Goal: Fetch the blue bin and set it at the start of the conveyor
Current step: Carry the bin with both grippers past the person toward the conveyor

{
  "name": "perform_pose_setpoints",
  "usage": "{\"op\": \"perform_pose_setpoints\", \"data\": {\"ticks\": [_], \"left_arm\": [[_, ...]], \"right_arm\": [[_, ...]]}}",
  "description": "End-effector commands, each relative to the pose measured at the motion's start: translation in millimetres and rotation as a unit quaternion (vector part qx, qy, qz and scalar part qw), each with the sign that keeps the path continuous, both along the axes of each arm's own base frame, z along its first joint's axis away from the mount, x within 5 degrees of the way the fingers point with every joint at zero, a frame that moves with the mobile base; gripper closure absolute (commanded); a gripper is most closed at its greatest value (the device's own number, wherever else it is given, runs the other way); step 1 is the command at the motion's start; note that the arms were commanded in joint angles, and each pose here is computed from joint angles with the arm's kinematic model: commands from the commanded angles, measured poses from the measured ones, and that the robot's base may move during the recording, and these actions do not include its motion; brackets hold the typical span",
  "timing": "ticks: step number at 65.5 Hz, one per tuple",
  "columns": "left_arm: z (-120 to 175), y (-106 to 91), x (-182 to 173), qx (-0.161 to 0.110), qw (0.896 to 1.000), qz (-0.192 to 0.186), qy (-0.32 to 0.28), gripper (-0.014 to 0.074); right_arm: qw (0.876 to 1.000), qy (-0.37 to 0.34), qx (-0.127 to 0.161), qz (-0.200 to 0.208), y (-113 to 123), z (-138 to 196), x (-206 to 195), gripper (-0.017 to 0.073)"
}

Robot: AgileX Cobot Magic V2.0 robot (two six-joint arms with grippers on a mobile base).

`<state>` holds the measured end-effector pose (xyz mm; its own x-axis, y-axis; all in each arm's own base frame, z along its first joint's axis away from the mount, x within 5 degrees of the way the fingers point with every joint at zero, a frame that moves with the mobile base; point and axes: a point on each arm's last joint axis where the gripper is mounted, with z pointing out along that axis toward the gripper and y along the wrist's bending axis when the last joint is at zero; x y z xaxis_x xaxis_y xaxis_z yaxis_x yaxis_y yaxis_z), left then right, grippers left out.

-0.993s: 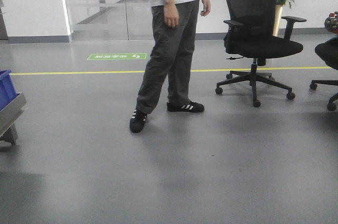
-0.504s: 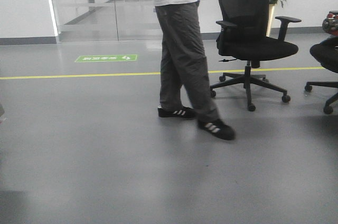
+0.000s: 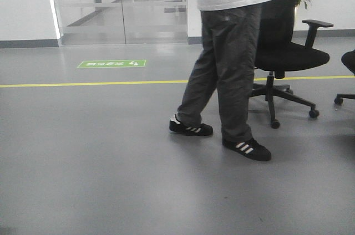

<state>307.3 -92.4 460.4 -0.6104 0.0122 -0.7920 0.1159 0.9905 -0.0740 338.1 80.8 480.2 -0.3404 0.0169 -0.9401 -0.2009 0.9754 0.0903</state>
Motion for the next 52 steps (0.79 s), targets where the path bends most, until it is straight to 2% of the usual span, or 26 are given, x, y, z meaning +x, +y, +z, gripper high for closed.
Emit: {"op": "perform_pose_setpoints", "data": {"ticks": [1,52], "left_arm": [[6.2,2.1,-1.2,0.011,1.0,-0.004,-0.022,0.0705],[6.4,2.2,-1.1,0.012,1.0,-0.004,-0.023,0.0705]], "right_arm": [[0.999,-0.045,0.01,0.0,-2.1,13.7,-3.6,0.0712],[0.999,-0.045,0.01,0.0,-2.1,13.7,-3.6,0.0712]]}}
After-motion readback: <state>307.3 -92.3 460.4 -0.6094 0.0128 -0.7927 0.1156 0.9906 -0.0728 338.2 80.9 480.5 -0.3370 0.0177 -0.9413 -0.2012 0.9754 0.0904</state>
